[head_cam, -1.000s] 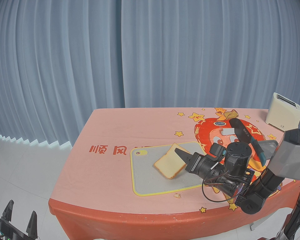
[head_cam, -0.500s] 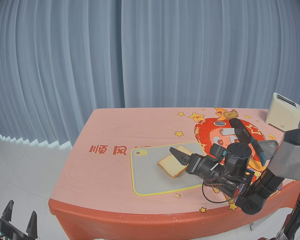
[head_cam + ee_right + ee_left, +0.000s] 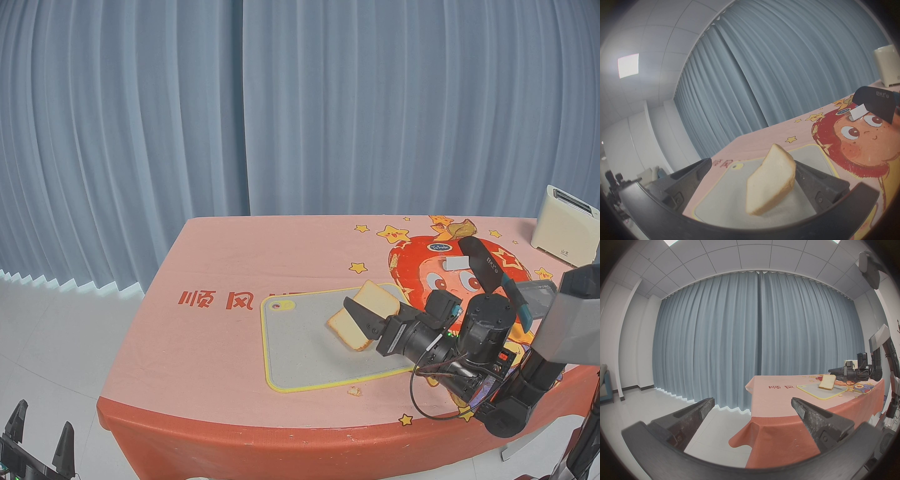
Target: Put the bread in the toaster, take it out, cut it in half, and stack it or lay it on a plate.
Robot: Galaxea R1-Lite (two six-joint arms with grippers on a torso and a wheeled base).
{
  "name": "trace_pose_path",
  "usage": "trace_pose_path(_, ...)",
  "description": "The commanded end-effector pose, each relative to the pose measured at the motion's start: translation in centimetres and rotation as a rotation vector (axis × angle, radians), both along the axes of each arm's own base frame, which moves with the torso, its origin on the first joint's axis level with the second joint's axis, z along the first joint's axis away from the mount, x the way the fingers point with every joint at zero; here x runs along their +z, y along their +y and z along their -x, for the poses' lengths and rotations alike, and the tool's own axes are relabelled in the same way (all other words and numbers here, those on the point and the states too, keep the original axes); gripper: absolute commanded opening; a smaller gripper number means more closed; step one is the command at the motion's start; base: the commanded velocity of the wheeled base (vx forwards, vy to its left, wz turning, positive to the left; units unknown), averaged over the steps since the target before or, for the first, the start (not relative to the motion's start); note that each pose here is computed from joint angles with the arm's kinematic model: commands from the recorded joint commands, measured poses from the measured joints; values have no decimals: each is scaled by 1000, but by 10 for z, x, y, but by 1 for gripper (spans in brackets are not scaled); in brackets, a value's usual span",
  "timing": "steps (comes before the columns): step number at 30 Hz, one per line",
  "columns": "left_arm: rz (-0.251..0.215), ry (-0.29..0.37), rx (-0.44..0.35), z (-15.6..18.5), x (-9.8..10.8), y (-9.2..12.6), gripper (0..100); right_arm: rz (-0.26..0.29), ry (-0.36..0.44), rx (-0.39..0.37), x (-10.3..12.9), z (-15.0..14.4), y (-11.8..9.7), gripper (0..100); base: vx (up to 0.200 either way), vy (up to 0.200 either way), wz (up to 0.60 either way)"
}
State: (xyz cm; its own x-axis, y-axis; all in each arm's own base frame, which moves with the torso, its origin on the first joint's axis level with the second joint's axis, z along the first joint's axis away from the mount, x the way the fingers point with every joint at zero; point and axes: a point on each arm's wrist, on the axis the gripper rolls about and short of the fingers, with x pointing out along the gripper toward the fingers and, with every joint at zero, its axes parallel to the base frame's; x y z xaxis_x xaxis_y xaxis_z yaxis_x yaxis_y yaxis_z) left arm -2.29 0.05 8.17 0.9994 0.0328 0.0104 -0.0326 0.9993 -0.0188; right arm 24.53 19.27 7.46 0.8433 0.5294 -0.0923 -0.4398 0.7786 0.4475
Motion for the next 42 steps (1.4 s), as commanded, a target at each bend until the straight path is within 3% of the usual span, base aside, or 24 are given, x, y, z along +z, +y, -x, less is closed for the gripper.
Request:
trace_pose_path(1,0,13,1,-1,-5,0,100,77,19,8,-19,3,-1,100,0,0,0)
trace_pose_path(7,1,13,1,-1,-5,0,100,69,0,9,-13,4,-2,100,0,0,0)
trace_pose_path(12,0,13,1,-1,-5,0,100,132,-45,21,-8,-2,4,100,0,0,0)
trace_pose_path(17,1,13,1,-1,-5,0,100,182,-1,33,-5,-9,13,100,0,0,0)
trace_pose_path(24,3,12,3,-1,-5,0,100,199,18,41,11,-25,30,100,0,0,0)
trace_pose_path(29,3,12,3,-1,-5,0,100,239,75,50,27,-24,30,100,0,0,0)
trace_pose_path(42,3,13,3,-1,-5,0,100,327,196,53,40,-11,20,100,0,0,0)
